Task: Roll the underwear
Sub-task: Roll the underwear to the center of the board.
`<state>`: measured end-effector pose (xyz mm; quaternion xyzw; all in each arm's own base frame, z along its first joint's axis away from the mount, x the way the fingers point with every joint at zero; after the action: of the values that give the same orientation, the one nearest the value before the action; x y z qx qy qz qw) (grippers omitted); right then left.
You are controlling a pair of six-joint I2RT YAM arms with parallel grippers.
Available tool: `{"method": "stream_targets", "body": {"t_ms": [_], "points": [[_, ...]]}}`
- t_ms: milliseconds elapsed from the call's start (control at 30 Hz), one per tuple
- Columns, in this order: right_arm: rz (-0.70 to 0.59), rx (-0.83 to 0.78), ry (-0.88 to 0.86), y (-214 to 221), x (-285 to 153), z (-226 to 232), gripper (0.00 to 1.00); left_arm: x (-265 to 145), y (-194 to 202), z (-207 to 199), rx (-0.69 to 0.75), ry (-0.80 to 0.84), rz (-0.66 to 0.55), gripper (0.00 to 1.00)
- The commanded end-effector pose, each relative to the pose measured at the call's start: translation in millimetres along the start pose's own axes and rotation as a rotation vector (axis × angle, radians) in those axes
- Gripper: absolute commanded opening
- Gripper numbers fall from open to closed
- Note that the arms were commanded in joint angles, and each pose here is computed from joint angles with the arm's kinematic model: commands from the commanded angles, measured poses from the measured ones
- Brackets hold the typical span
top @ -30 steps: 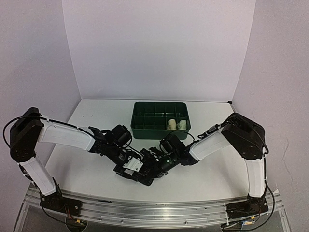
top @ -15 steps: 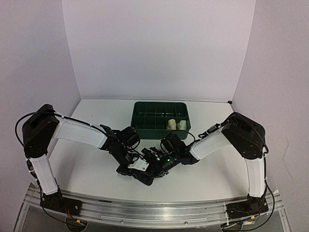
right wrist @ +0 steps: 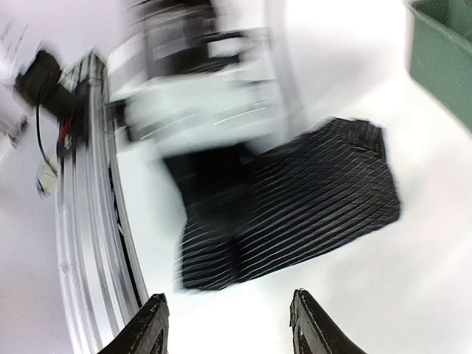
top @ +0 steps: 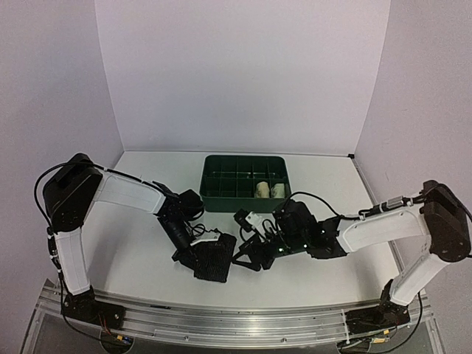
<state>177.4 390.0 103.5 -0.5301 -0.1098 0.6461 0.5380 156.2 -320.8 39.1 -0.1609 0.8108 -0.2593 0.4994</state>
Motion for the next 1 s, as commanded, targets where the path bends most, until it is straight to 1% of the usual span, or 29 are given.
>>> {"method": "stream_targets", "body": {"t_ms": [0,133,200,267,400,567,633,667,733,767,800,833,867,900,933,967], "points": [[0.027,-0.489,0.206,15.0,6.2,10.9,0.54,-6.3,-4.8,4.6,-0.178,0.077,-0.088,0.0],[0.065,-0.762,0.333,10.1,30.1,21.2,0.57,-2.0,2.6,7.8,-0.249,0.114,-0.109,0.0],[0.073,-0.83,0.393,0.7,43.2,18.5,0.59,0.5,6.1,7.1,-0.266,0.129,-0.108,0.0],[0.088,-0.871,0.42,-2.6,54.9,15.1,0.61,1.8,8.9,6.8,-0.274,0.134,-0.105,0.0],[0.112,-0.897,0.387,0.1,76.1,17.5,0.61,2.5,9.0,7.5,-0.275,0.133,-0.106,0.0],[0.192,-0.871,0.31,23.3,88.5,18.1,0.55,2.3,7.7,10.6,-0.278,0.129,-0.113,0.0],[0.227,-0.854,0.304,34.8,90.2,13.7,0.51,2.3,8.6,10.8,-0.279,0.129,-0.113,0.0],[0.245,-0.843,0.3,40.2,90.5,12.0,0.46,2.3,9.3,10.7,-0.278,0.129,-0.112,0.0],[0.27,-0.813,0.291,48.0,91.2,9.9,0.35,1.8,10.9,11.0,-0.272,0.126,-0.11,0.0],[0.279,-0.798,0.292,50.1,91.4,8.9,0.26,1.5,11.4,11.0,-0.269,0.125,-0.109,0.0],[0.287,-0.783,0.292,52.2,91.8,8.4,0.2,0.6,11.0,10.7,-0.265,0.124,-0.11,0.0],[0.297,-0.768,0.29,54.0,91.9,8.4,0.11,-1.9,8.5,10.6,-0.257,0.122,-0.117,0.01],[0.306,-0.752,0.285,55.8,91.8,8.9,0.04,-5.6,4.7,9.6,-0.244,0.12,-0.129,0.06],[0.314,-0.732,0.273,57.4,91.4,10.6,0.0,-11.2,-1.0,6.9,-0.218,0.117,-0.15,0.19],[0.317,-0.708,0.259,58.6,90.4,13.2,0.0,-17.9,-7.4,3.3,-0.176,0.104,-0.171,0.34],[0.336,-0.676,0.241,64.1,88.1,14.9,0.0,-26.9,-15.0,-0.8,-0.125,0.081,-0.192,0.46]]}}
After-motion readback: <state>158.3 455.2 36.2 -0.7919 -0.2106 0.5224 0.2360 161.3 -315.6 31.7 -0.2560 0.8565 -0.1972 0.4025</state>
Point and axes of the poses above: each gripper's point midway between its finger pads, its own x axis out along the fingers, its own z axis along the line the jaws close on, y = z × x, the point moved 1 cm from there along -x, back along the fingers, and after that the axes turned 6 degrees about x, right-handed, at the moved point
